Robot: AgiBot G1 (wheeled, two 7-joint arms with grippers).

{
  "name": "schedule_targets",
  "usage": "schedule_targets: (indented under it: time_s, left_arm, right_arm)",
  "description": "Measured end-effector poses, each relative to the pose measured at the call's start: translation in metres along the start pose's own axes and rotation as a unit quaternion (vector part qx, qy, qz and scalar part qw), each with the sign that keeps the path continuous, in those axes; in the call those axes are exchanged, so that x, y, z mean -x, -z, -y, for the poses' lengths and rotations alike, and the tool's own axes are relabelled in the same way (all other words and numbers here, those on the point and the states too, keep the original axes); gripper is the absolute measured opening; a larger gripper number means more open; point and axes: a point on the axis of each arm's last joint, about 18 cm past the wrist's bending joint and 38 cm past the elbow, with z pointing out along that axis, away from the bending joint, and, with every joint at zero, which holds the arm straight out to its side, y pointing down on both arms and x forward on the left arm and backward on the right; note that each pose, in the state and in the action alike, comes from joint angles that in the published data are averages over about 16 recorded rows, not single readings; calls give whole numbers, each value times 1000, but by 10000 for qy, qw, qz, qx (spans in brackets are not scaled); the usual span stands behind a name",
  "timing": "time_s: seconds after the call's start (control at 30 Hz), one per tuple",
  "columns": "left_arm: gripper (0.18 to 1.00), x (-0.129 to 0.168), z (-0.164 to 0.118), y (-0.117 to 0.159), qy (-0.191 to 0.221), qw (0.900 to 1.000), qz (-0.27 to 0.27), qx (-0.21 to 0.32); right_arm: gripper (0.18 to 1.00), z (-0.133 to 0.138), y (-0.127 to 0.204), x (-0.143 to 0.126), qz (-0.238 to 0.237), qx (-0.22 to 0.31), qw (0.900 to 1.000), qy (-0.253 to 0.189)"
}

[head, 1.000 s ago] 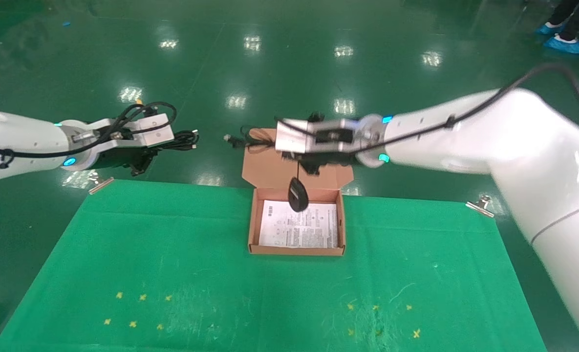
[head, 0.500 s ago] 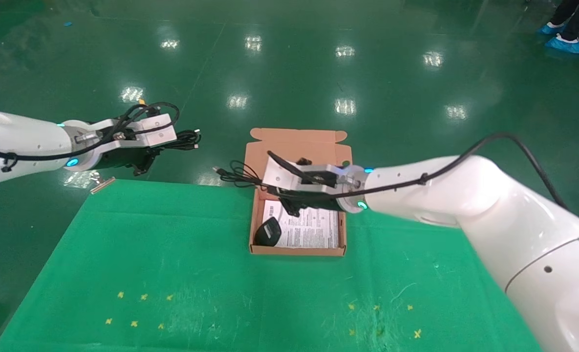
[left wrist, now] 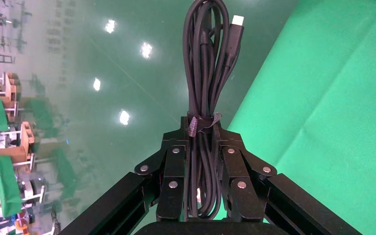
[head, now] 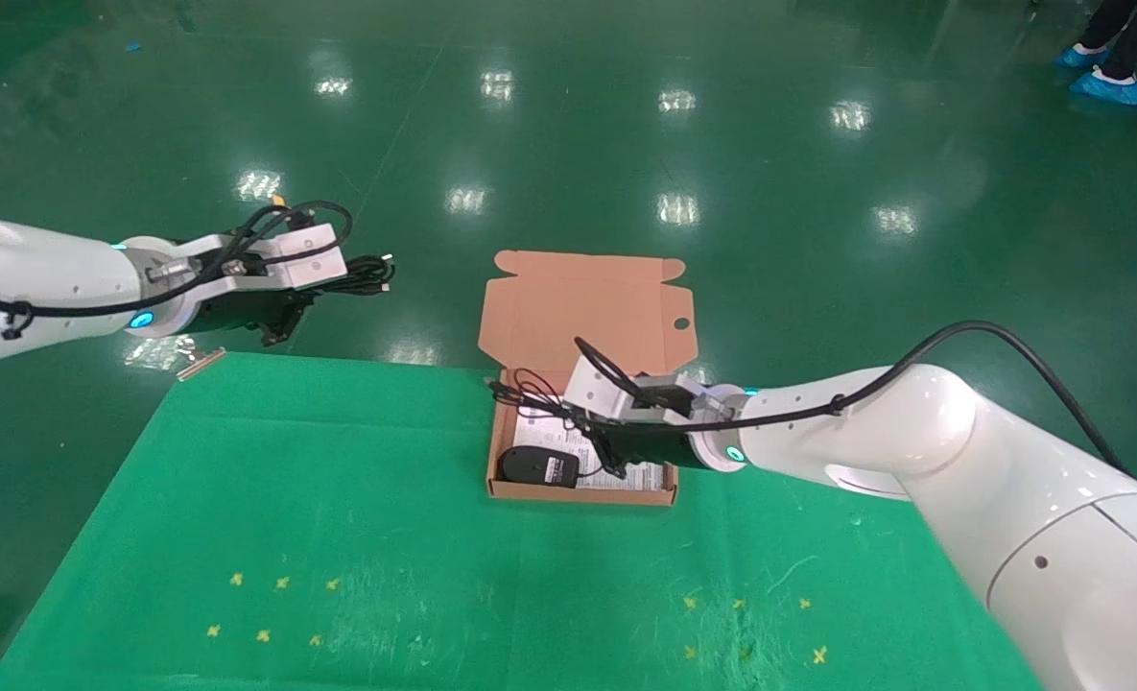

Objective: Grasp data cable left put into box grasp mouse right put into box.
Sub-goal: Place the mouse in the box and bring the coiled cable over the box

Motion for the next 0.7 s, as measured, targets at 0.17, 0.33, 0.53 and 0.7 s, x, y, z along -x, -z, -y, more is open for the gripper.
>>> schedule_targets:
  time_s: [0.17,0.33,0.53,0.7]
  left_arm:
    - [265,-8,8,-4,-65,9999,-67,-78]
    - [265,-26,23,-13,-213,9993,-202,-236]
    - [265,-63,52,-34,-503,9963,-424,-544]
    - [265,-97,75,-55,-781,9921,-563,-805]
  right_arm:
    - [218,-5,1,2,0,35,10000,-22]
    - [241,-8,3,0,-37,40,10000,-55]
    - [300,-15,12,-11,-183,57,9997,-128]
    - [367,-28,27,-28,-376,134,9990,-186]
